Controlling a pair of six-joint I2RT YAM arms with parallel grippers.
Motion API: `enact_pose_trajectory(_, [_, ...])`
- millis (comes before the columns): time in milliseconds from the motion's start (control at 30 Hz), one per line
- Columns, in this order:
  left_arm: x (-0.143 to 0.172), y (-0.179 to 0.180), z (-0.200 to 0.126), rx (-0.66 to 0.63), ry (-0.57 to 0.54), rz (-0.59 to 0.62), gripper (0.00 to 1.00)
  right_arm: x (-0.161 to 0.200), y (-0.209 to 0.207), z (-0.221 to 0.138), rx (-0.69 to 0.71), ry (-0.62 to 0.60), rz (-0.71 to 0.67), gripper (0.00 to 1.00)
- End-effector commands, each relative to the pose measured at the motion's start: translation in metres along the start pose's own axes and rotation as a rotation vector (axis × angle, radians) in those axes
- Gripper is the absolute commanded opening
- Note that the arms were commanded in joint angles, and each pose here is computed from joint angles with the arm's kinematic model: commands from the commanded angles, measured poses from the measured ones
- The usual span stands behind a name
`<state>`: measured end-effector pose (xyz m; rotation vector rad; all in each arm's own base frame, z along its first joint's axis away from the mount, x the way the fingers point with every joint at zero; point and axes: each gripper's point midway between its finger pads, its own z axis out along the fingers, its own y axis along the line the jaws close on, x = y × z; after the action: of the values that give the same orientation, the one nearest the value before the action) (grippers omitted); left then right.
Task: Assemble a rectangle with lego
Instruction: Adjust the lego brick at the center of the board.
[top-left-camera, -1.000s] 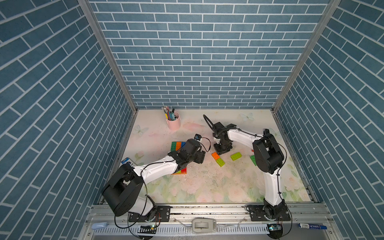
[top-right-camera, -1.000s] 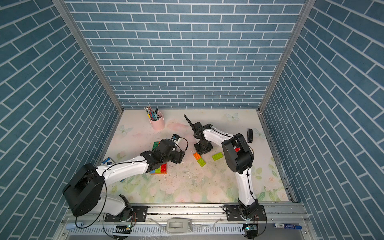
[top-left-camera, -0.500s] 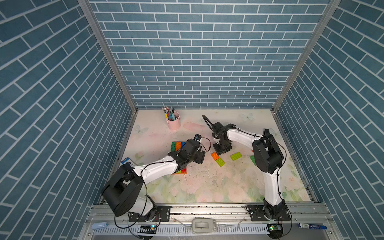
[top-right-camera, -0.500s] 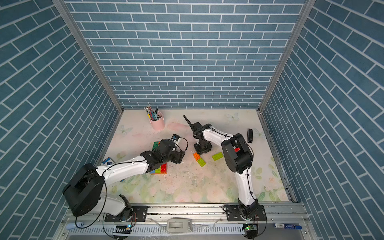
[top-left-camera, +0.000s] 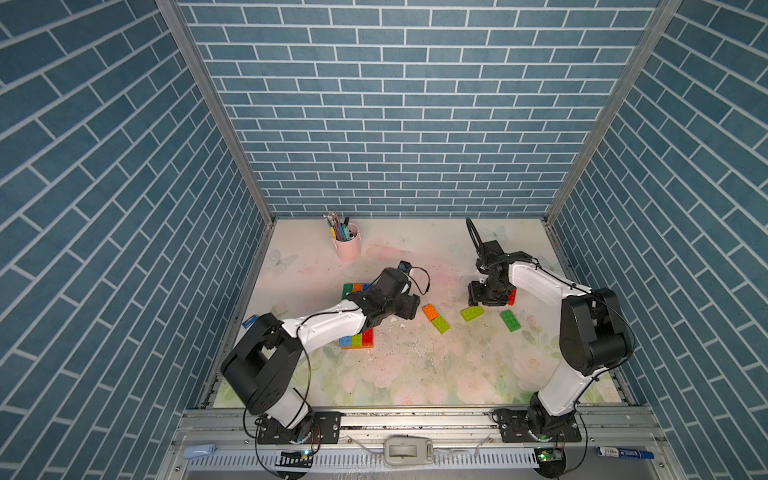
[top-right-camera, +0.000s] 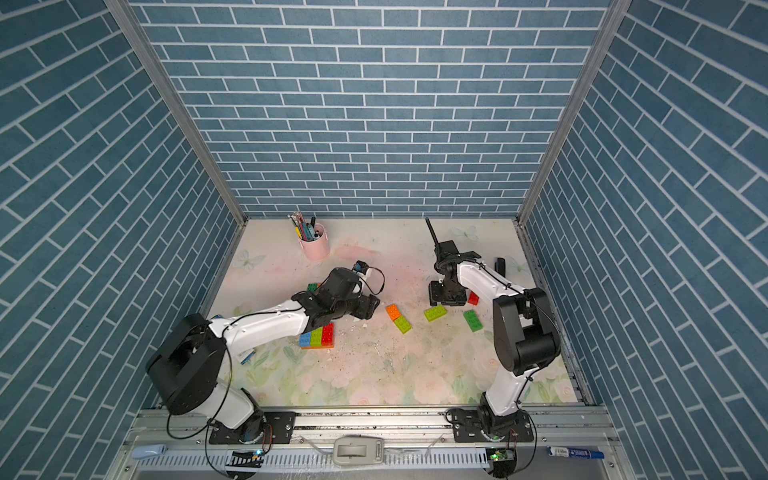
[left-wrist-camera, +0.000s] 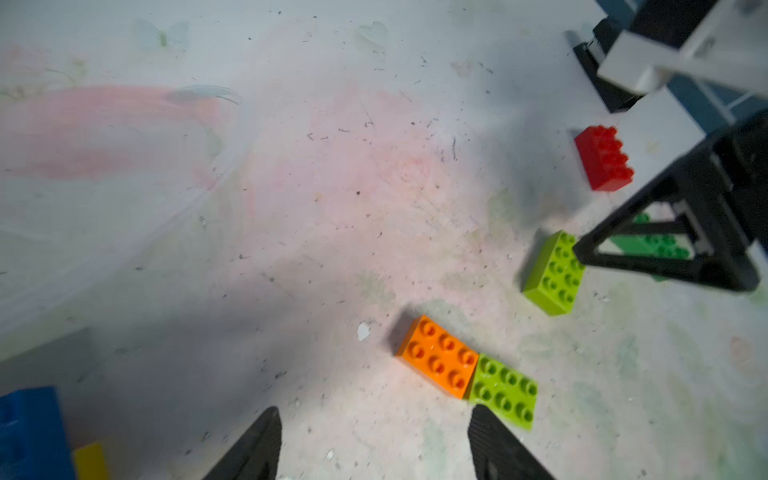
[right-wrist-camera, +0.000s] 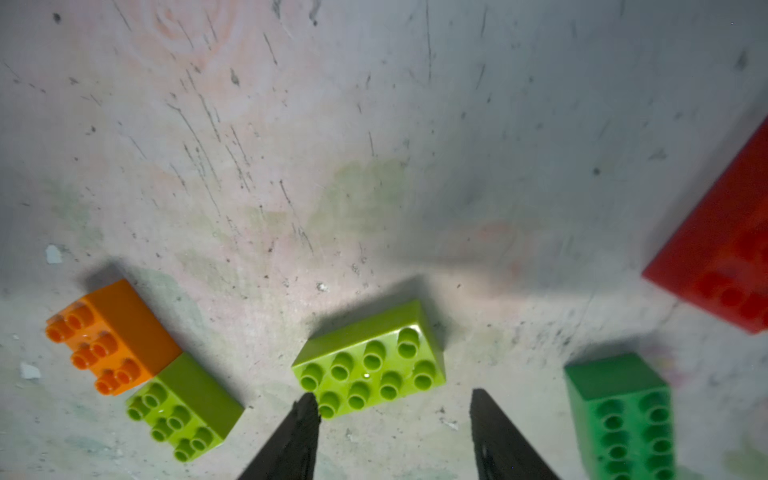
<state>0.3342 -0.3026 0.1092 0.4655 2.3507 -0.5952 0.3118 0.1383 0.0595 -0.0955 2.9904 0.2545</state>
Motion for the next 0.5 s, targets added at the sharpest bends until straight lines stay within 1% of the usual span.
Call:
enact_pose_trajectory(0, [0.004, -0.013, 0.017, 0.150, 0.079, -0.132, 0.77, 0.010, 0.019, -0.020, -0.101, -0.070, 0.110, 0.50])
enact_pose_trajectory(100, [0.009, -0.022, 0.033, 0.209, 0.120, -0.168, 0.79, 0.030, 0.018, -0.023, -0.103, -0.090, 0.154, 0.45])
enact_pose_trajectory(200, [0.013, -0.027, 0.046, 0.248, 0.136, -0.194, 0.79, 0.043, 0.012, -0.023, -0.083, -0.093, 0.173, 0.43])
enact_pose_trajectory(300, [0.013, -0.028, 0.054, 0.262, 0.136, -0.200, 0.80, 0.051, 0.006, -0.019, -0.053, -0.069, 0.163, 0.42])
enact_pose_trajectory(467, [0.020, -0.035, 0.064, 0.290, 0.165, -0.207, 0.78, 0.065, 0.013, -0.014, -0.092, -0.022, 0.162, 0.37])
